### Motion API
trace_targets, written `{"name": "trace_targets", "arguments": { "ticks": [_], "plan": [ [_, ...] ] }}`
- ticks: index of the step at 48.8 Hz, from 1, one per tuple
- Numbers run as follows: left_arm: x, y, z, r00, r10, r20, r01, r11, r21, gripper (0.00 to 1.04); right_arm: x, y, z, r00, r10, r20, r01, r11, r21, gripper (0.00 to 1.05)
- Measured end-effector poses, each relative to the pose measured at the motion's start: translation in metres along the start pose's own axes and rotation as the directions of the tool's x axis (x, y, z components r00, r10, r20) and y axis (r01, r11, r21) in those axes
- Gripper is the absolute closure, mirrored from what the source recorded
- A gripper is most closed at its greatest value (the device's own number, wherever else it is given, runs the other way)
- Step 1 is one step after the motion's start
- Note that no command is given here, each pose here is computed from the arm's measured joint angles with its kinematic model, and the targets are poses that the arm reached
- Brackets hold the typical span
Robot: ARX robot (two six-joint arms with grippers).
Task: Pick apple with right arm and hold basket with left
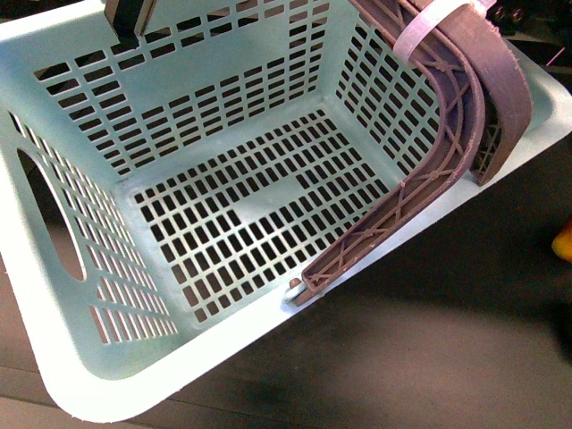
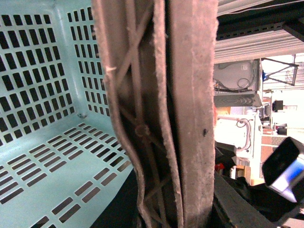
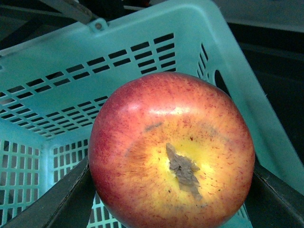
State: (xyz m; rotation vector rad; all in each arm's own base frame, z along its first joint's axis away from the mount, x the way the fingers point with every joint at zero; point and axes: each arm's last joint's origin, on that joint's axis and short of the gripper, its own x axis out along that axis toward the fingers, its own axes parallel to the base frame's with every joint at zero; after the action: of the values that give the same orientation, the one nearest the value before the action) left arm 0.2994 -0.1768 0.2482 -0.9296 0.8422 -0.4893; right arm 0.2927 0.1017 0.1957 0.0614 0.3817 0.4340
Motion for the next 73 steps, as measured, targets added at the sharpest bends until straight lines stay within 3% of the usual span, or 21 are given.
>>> {"name": "trace_targets", "arguments": {
  "ticks": [8,17,26,33,39,45,60,63,73],
  "plan": [
    [0.0,0.0,0.0,1.0,0.002,0.001,-0.002,1.0,-0.008,0.85,0.006,-0.005,-0.005,0.999,-0.034,-0.003,0.034,0.999,0.022,0.08],
    [0.0,0.0,0.0,1.0,0.002,0.001,-0.002,1.0,-0.005,0.86,-0.006,-0.014,0.009,0.995,-0.076,0.057,0.074,0.996,0.04,0.09],
    [0.0,0.002,-0.001,1.0,0.007,0.0,-0.007,1.0,-0.016,0.86,-0.044,-0.038,0.033,0.971,-0.186,0.151,0.176,0.981,0.077,0.09],
    [0.0,0.002,-0.001,1.0,0.008,0.002,-0.008,1.0,-0.015,0.86,-0.081,-0.057,0.037,0.94,-0.306,0.152,0.297,0.951,0.082,0.09],
    [0.0,0.002,-0.001,1.0,0.005,-0.004,-0.005,1.0,-0.017,0.86,-0.092,-0.062,0.039,0.924,-0.344,0.168,0.334,0.939,0.085,0.09],
    [0.0,0.002,-0.001,1.0,0.005,-0.005,-0.005,1.0,-0.018,0.86,-0.103,-0.064,0.017,0.848,-0.4,0.348,0.41,0.911,0.048,0.32],
    [0.0,0.002,0.0,1.0,0.006,-0.001,-0.006,1.0,-0.016,0.86,-0.133,-0.049,-0.037,0.841,-0.399,0.364,0.418,0.908,0.028,0.97],
    [0.0,0.002,0.0,1.0,0.005,-0.002,-0.006,1.0,-0.023,0.86,-0.136,-0.048,-0.041,0.84,-0.398,0.368,0.42,0.907,0.023,1.03],
    [0.0,0.002,-0.001,1.0,0.006,-0.002,-0.006,1.0,-0.02,0.86,-0.146,-0.043,-0.056,0.842,-0.399,0.364,0.419,0.908,0.025,1.03]
  ]
}}
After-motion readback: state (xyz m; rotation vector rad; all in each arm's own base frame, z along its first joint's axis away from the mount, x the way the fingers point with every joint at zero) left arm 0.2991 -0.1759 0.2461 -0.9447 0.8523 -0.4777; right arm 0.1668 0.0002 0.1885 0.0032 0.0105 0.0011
